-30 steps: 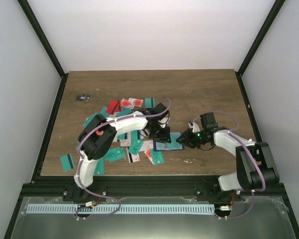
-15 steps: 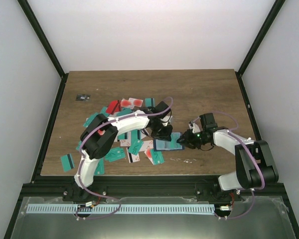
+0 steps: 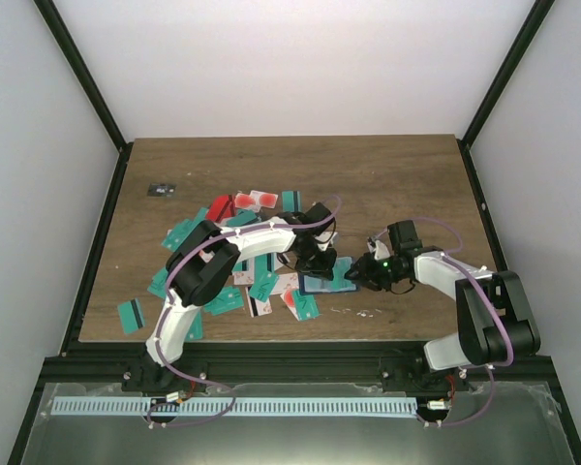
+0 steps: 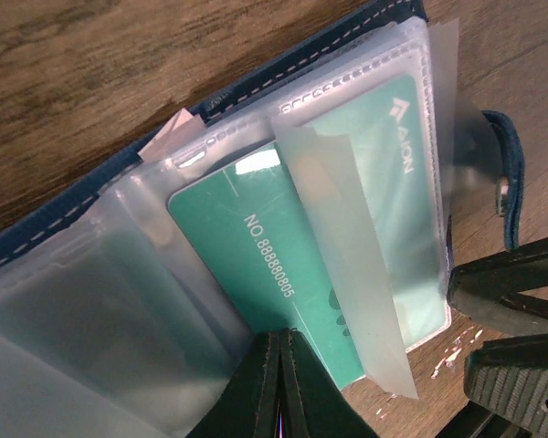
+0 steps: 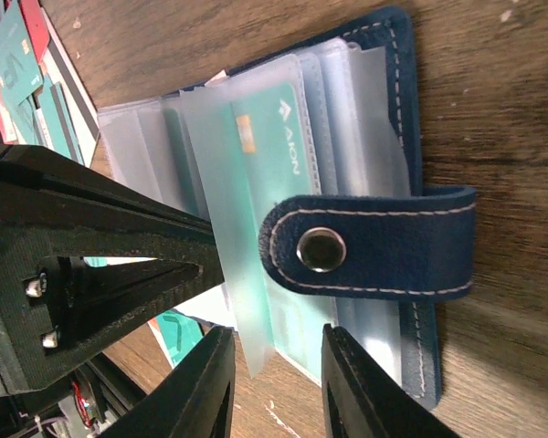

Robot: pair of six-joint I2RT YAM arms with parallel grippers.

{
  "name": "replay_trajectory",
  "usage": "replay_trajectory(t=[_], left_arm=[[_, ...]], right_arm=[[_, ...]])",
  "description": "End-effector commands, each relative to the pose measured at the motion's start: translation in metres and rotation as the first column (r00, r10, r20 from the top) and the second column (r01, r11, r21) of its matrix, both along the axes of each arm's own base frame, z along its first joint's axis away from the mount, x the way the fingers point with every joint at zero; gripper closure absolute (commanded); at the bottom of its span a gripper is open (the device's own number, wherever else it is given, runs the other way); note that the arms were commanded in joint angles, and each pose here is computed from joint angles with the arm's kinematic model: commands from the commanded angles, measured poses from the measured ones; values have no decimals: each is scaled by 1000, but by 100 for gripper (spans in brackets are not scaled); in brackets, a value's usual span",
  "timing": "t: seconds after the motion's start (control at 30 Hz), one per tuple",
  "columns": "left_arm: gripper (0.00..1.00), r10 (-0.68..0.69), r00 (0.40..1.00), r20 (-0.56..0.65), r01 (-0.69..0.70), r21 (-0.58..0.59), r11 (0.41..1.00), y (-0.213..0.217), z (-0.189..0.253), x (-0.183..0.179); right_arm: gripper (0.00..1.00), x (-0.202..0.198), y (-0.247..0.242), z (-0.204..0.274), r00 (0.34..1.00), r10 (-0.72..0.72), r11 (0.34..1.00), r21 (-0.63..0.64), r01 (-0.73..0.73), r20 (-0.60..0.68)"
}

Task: Put the credit cards into the card holder

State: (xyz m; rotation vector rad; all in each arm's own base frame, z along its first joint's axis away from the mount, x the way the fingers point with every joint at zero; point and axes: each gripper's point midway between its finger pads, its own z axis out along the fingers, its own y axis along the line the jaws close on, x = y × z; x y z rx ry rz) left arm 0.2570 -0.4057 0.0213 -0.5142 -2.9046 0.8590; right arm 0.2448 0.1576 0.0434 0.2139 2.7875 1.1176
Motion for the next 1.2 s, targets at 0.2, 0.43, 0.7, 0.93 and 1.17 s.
replay_trajectory(t=[0.2,0.43,0.7,0.93,1.17], left_arm=[[96,-17,1000,-8,18,63,998,7,-21,-4],[96,-18,1000,-7,18,55,998,6,-20,-4],[96,-20,1000,-10,20,53,998,5,-21,-4],[96,-20,1000,-13,20,51,998,4,-21,-4],[96,-19,1000,-13,20,48,999,4,-20,-4]], right_arm=[[66,13,-12,12,997,-4,997,-81,10,71],[66,11,-4,8,999,8,1000,-23,-6,50],[66,11,-1,1,999,12,1000,-10,-12,33],[66,9,2,-2,999,18,1000,12,-19,27],[66,6,11,4,999,41,995,91,-44,36]])
